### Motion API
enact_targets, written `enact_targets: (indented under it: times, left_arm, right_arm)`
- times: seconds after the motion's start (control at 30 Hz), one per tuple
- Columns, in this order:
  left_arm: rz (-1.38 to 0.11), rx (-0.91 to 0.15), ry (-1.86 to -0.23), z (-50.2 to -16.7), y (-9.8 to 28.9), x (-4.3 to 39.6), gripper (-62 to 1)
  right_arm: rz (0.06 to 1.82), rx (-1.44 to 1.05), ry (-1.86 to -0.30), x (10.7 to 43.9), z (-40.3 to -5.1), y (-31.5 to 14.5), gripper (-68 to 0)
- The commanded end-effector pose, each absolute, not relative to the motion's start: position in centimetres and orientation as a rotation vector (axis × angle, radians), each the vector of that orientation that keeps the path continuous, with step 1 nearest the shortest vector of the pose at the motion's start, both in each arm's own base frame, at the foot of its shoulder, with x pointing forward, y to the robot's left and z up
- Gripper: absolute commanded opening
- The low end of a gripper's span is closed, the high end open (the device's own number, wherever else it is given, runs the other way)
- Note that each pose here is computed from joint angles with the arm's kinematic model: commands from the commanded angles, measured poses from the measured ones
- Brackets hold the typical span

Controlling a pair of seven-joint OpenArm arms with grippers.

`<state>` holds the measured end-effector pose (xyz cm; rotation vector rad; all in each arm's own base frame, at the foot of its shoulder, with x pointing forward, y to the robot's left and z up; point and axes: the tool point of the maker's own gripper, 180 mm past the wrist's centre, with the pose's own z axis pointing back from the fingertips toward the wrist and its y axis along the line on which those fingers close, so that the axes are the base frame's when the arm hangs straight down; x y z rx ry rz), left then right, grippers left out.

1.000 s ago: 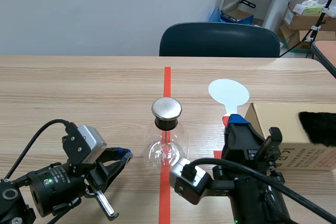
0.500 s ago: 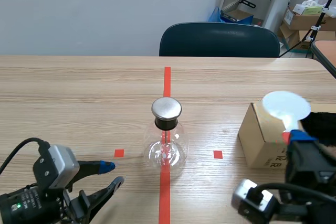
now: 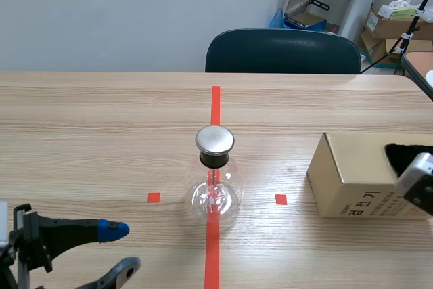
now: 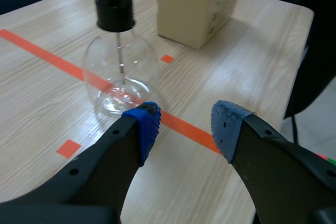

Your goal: Do the electroscope experiment

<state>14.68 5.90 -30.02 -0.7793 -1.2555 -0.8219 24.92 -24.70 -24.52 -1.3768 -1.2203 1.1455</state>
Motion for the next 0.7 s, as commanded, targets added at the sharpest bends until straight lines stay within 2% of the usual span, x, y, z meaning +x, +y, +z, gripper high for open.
enact_targets:
  times: [0.0, 0.17, 0.33, 0.43, 0.6, 0.67]
  left_arm:
    - [-0.792, -0.815, -1.265, -29.2, 5.7, 14.2, -31.1]
    - [-0.801, -0.874, -1.243, -28.1, 5.3, 12.0, -30.6]
    - [-0.8, -0.829, -1.284, -27.4, 5.4, 11.8, -30.6]
    - [-0.796, -0.831, -1.291, -27.1, 5.2, 11.5, -30.0]
    - [-0.791, -0.836, -1.304, -26.8, 5.2, 11.5, -14.8]
    - [-0.79, -0.841, -1.31, -26.7, 5.2, 11.6, -12.7]
  right_arm:
    - [1.098, -1.423, -1.291, 24.7, -23.1, -24.8, -65.6]
    - [1.186, -1.389, -1.368, 22.8, -24.0, -24.2, -65.6]
    - [1.224, -1.33, -1.428, 20.3, -25.4, -23.5, -65.6]
    - [1.242, -1.292, -1.41, 19.2, -27.0, -23.5, -65.6]
    - [1.223, -1.263, -1.35, 18.7, -29.1, -24.7, -65.6]
    - [1.217, -1.265, -1.325, 18.8, -29.7, -25.2, -65.6]
